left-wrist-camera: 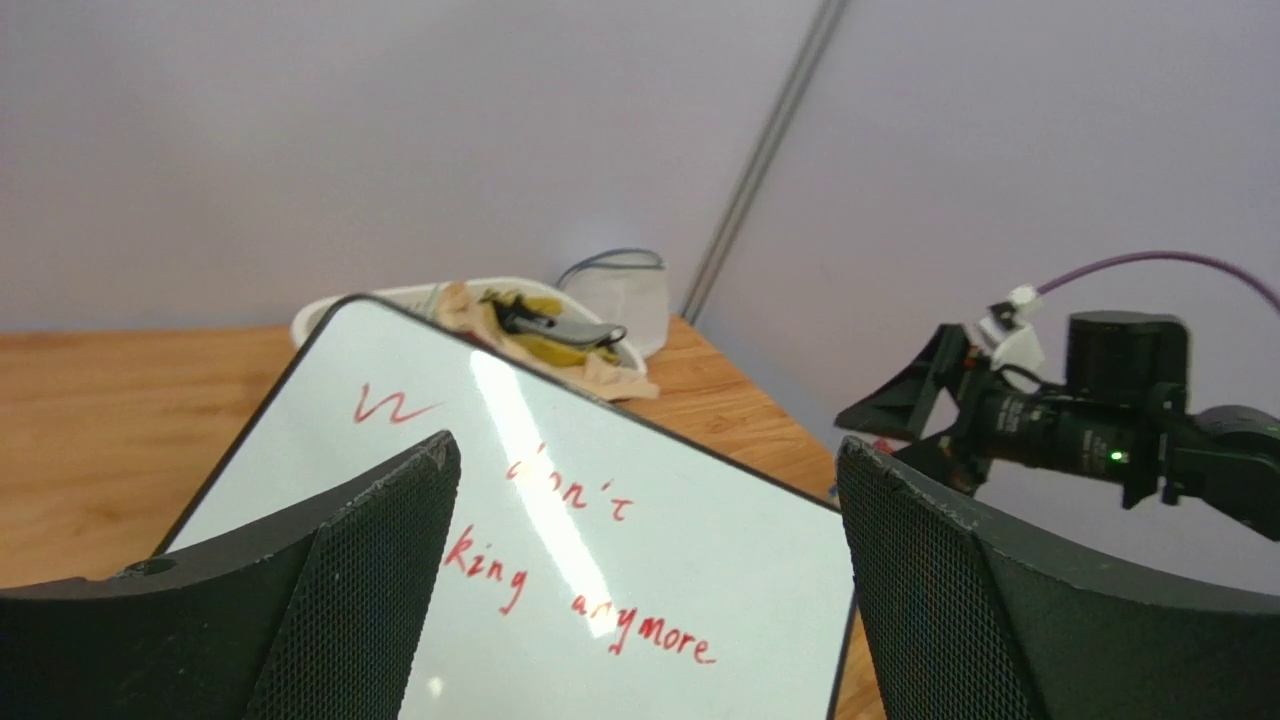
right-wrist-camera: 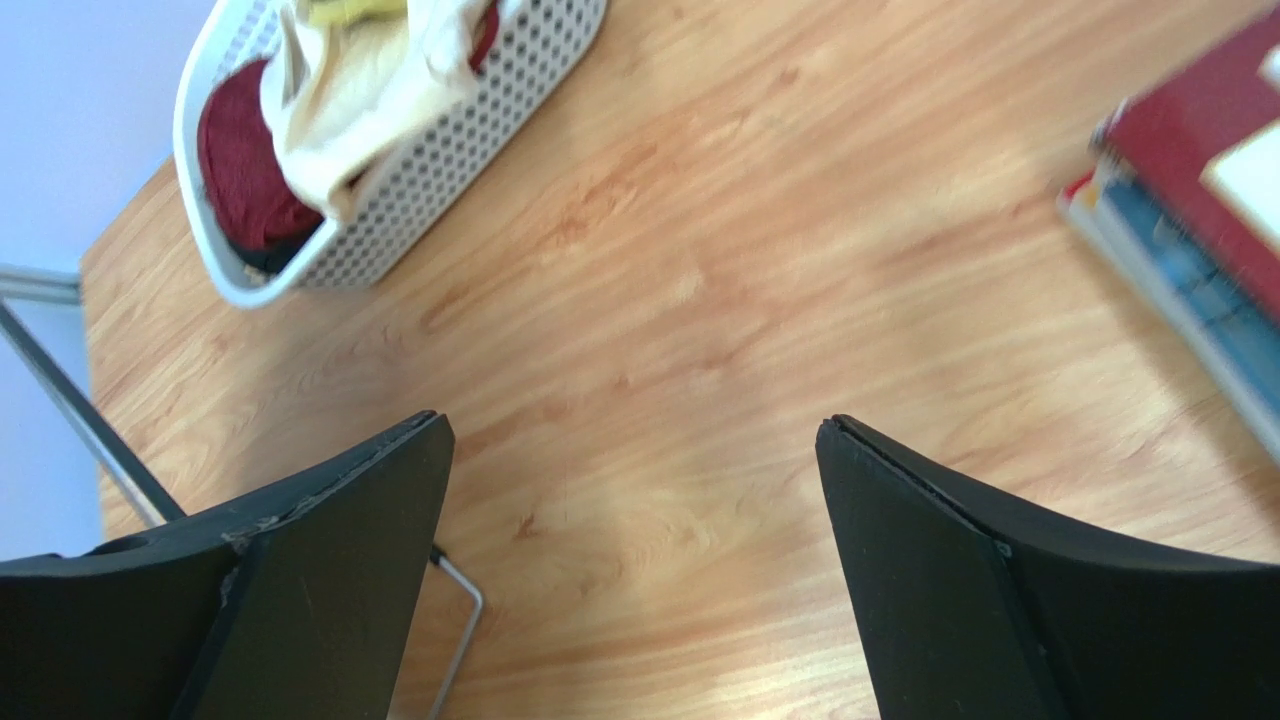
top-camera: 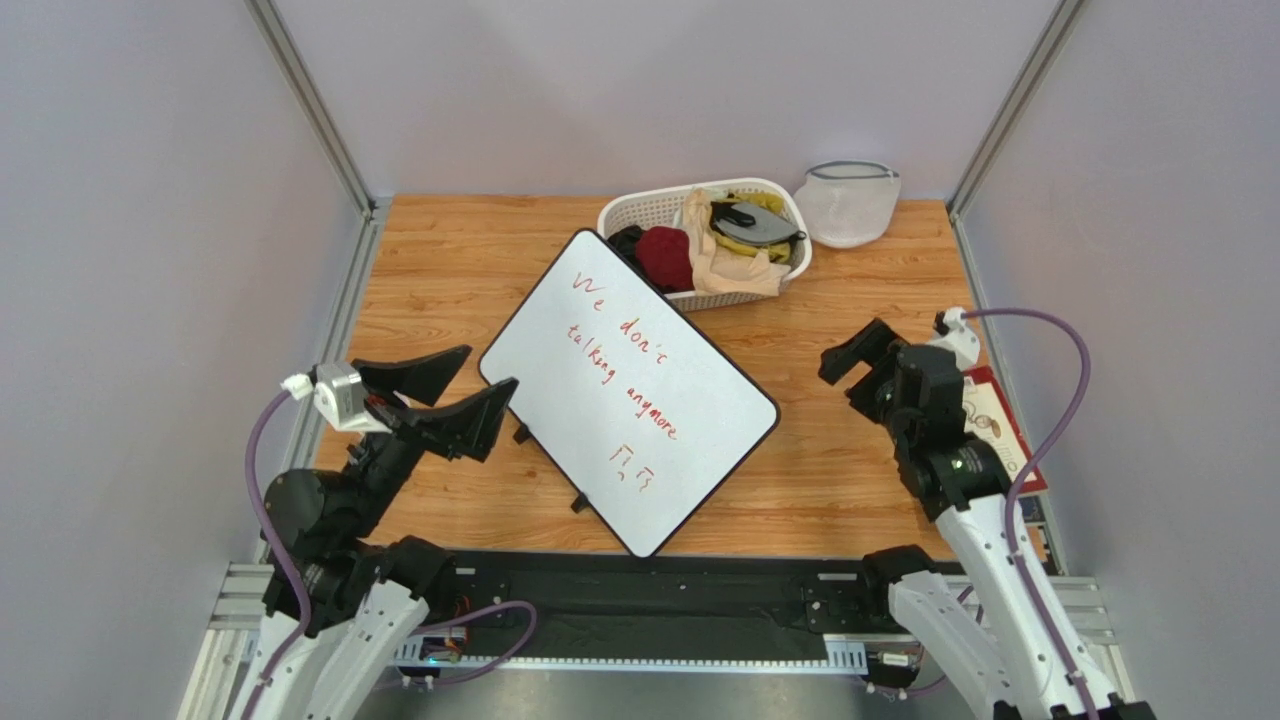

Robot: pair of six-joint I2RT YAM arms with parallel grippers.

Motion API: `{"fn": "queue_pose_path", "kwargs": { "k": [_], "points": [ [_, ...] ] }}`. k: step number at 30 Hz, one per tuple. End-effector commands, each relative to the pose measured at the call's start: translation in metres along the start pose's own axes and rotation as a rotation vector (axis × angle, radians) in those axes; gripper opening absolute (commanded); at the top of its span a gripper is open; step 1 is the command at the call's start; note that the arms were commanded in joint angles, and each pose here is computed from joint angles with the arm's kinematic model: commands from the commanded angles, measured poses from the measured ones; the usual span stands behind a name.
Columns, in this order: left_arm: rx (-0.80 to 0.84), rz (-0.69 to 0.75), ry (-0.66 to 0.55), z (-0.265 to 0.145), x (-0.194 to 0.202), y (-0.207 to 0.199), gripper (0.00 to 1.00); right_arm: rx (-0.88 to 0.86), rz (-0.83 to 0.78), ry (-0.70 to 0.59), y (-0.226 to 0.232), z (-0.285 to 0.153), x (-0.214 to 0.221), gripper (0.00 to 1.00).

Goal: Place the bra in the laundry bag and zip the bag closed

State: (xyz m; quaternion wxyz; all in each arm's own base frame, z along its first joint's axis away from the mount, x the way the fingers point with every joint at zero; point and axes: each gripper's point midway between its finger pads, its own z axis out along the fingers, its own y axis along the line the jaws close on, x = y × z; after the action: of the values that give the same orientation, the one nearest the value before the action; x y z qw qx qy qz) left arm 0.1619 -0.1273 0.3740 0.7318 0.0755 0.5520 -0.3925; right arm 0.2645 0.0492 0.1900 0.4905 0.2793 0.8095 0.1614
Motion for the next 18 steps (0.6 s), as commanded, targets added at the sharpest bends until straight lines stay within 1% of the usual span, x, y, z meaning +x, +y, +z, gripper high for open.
{"fn": "queue_pose_path", "kwargs": {
  "k": [1,2,3,5,6,7,8,9,10,11,12,13,15,16,17,18],
  "points": [
    [-0.373,-0.097,0.166,-0.008,0.021,0.055,1.00,0.137,-0.114,-0.096,0.011,0.007,-0.061,1.00],
    [-0.415,-0.110,0.166,-0.006,0.011,0.058,1.00,0.128,-0.118,-0.123,0.026,0.006,-0.081,1.00],
    [-0.440,-0.116,0.215,-0.011,0.017,0.059,1.00,0.158,-0.133,-0.107,0.028,0.019,-0.086,1.00],
    [-0.452,-0.122,0.252,-0.012,0.010,0.054,1.00,0.192,-0.133,-0.107,0.032,0.030,-0.103,1.00],
    [-0.476,-0.135,0.276,-0.015,0.014,0.056,1.00,0.168,-0.118,-0.150,0.049,0.028,-0.128,1.00],
    [-0.479,-0.147,0.286,-0.015,0.014,0.055,1.00,0.202,-0.118,-0.116,0.044,0.050,-0.129,1.00],
    [-0.456,-0.155,0.305,-0.013,0.016,0.050,1.00,0.200,-0.103,-0.131,0.049,0.055,-0.142,1.00],
    [-0.422,-0.154,0.295,-0.007,0.013,0.046,1.00,0.185,-0.080,-0.159,0.061,0.060,-0.161,1.00],
    [-0.372,-0.137,0.310,-0.003,0.015,0.040,1.00,0.208,-0.066,-0.137,0.054,0.082,-0.166,1.00],
    [-0.298,-0.149,0.347,0.003,0.020,0.027,1.00,0.205,-0.053,-0.147,0.057,0.094,-0.175,1.00],
    [-0.269,-0.153,0.360,0.007,0.021,0.023,0.99,0.206,-0.051,-0.156,0.058,0.104,-0.183,1.00],
    [-0.235,-0.157,0.393,0.009,0.025,0.017,0.99,0.209,-0.044,-0.179,0.062,0.126,-0.197,1.00],
    [-0.215,-0.162,0.463,0.016,0.034,0.015,0.98,0.198,-0.056,-0.193,0.070,0.147,-0.207,0.99],
    [-0.201,-0.165,0.485,0.018,0.037,0.013,0.97,0.192,-0.053,-0.243,0.078,0.157,-0.225,0.99],
    [-0.169,-0.165,0.522,0.023,0.043,0.010,0.97,0.219,-0.057,-0.229,0.071,0.185,-0.219,0.99],
    [-0.155,-0.167,0.537,0.025,0.044,0.008,0.95,0.251,-0.036,-0.242,0.056,0.200,-0.227,0.99]
  ]
}}
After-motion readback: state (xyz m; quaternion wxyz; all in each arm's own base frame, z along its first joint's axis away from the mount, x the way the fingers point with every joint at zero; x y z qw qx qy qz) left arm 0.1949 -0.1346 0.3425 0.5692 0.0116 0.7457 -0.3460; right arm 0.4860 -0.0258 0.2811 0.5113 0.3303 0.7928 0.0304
